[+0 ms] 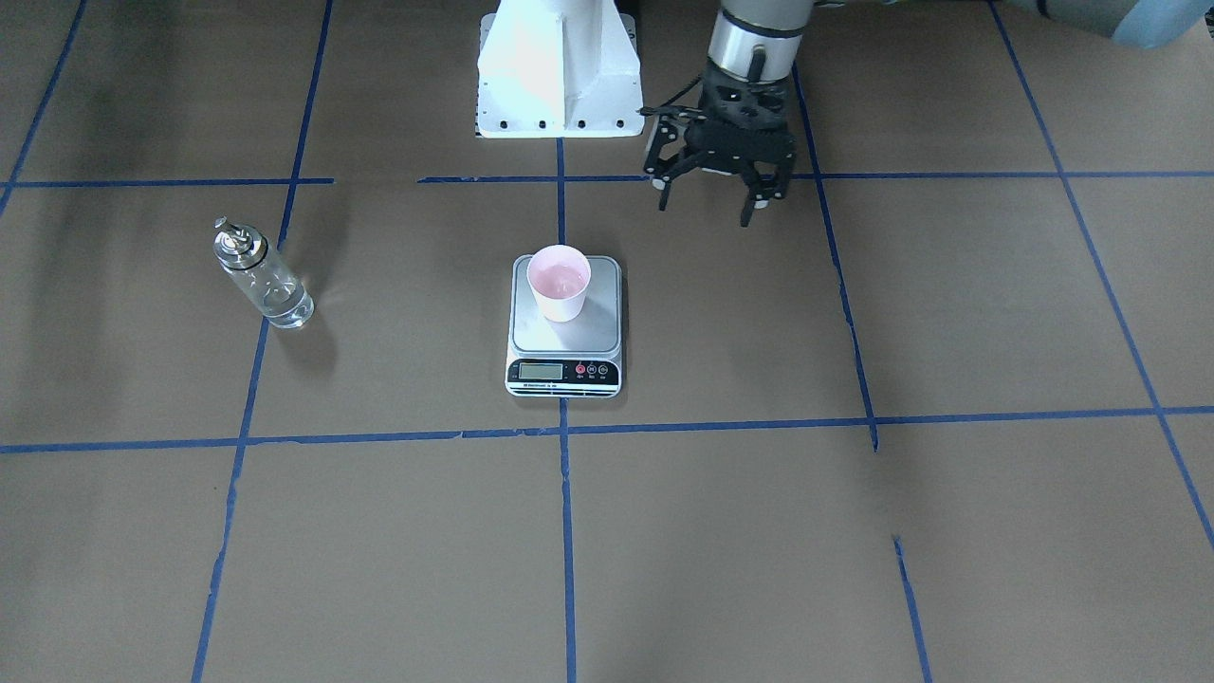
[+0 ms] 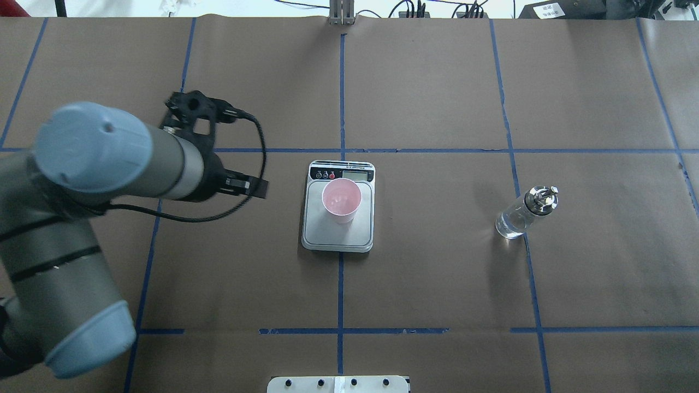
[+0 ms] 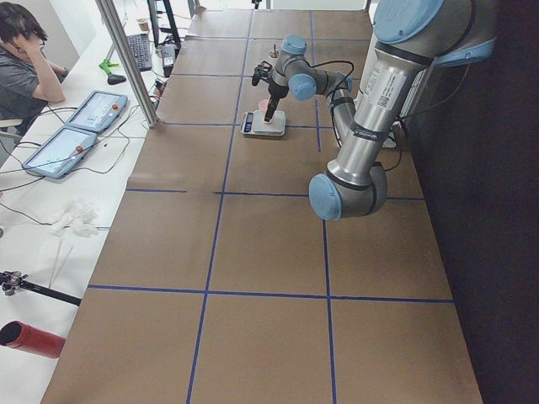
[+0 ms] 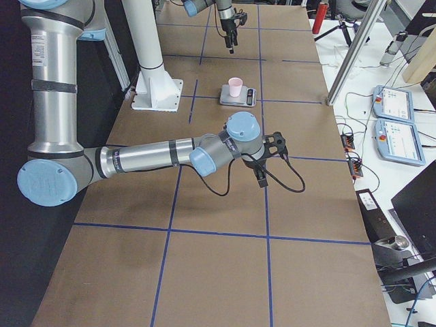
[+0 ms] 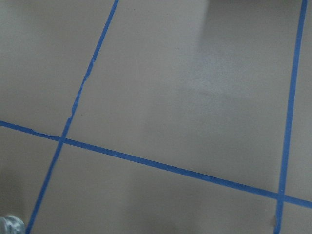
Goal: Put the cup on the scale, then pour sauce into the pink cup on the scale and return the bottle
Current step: 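Withdraw the left gripper away from the scale, then reach the right gripper to the glass sauce bottle and grasp it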
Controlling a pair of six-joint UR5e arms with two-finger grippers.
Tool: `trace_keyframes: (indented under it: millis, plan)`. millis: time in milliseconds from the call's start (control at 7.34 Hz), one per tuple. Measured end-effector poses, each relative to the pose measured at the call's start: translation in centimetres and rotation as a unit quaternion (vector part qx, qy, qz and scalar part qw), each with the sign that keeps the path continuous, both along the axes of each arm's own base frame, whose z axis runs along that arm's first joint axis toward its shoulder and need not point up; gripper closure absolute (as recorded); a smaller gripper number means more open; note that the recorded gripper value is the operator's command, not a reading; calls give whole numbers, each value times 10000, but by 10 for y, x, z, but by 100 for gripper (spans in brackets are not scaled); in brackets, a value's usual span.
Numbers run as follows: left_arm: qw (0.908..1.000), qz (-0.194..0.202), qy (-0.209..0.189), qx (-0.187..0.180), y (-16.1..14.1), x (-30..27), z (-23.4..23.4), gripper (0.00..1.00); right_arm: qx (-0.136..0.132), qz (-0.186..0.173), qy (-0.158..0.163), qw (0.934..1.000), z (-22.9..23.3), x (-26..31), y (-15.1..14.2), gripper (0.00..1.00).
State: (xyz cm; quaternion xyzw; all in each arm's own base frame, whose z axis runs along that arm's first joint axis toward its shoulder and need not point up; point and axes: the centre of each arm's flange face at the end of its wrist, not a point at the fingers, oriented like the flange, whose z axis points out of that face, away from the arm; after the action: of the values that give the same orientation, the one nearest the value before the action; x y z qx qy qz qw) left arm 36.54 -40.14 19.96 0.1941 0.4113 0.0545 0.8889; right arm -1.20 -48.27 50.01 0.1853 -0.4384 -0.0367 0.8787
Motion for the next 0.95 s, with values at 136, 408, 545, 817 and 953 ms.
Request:
trace_keyframes:
  millis: [136, 408, 545, 817, 953]
  plan:
    - [9987, 156, -358, 320, -28, -56, 31, 0, -150, 99, -185, 9997, -29, -17, 10, 0]
    - [9898, 544, -1106, 709, -90, -193, 114, 0, -436, 206, -548, 9973, -81, -50, 36, 0]
    - [9856, 741, -1370, 652, -117, -268, 171, 0, -569, 252, -707, 9956, -109, -69, 51, 0]
    - [9825, 1046, -1529, 185, -139, -400, 309, 0, -717, 408, -806, 9933, -155, -114, 84, 0]
    - [9816, 1152, -1525, 66, -132, -444, 354, 0, -677, 470, -731, 9939, -167, -132, 106, 0]
